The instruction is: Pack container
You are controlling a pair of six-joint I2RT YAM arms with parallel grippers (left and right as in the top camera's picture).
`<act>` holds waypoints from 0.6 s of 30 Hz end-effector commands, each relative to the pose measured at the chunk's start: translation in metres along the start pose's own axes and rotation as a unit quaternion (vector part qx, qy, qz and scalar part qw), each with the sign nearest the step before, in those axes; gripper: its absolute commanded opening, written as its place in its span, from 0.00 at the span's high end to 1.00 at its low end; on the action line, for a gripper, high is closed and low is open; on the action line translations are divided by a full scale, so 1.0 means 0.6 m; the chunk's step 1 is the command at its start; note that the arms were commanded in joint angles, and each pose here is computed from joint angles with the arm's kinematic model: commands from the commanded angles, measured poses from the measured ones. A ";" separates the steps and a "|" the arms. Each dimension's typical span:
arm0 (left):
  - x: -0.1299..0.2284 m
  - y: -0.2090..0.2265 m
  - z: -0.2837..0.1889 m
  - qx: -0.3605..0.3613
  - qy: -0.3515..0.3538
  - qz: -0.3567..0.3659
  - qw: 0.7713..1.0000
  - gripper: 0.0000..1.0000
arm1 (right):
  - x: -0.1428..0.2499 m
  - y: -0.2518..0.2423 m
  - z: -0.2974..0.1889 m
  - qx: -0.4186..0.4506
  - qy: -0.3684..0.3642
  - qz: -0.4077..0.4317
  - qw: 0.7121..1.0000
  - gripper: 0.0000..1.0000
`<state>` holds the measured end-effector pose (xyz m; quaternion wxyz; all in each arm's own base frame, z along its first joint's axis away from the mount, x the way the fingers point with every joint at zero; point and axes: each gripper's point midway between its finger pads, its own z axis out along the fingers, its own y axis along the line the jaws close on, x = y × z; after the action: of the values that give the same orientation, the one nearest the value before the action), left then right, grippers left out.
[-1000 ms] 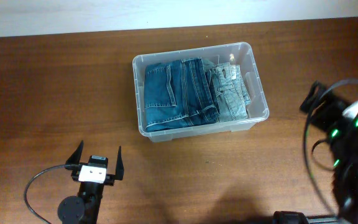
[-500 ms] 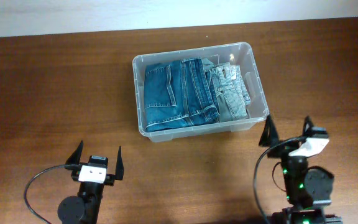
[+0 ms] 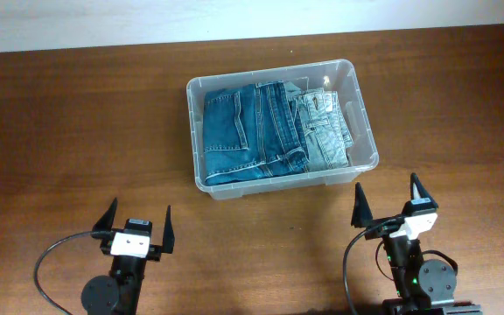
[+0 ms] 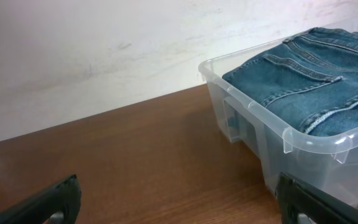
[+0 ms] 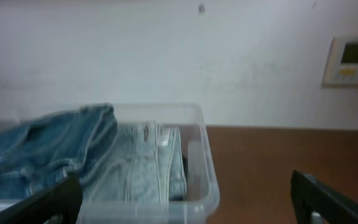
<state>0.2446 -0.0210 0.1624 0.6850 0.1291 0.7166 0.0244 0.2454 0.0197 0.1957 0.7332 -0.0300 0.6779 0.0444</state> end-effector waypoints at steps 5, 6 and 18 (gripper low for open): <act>0.000 -0.004 0.000 0.006 -0.003 0.008 1.000 0.00 | 0.063 0.008 -0.005 -0.014 0.074 -0.027 0.997 0.01; 0.000 -0.004 0.000 0.006 -0.003 0.008 1.000 0.01 | 0.063 0.006 -0.005 -0.012 0.074 -0.028 0.997 0.02; 0.000 -0.004 0.000 0.006 -0.003 0.008 1.000 0.01 | 0.063 0.007 -0.005 -0.013 0.074 -0.036 0.997 0.02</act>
<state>0.2446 -0.0210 0.1624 0.6850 0.1291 0.7166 0.0244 0.2455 0.0197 0.1595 0.6825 -0.0569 0.7285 0.0183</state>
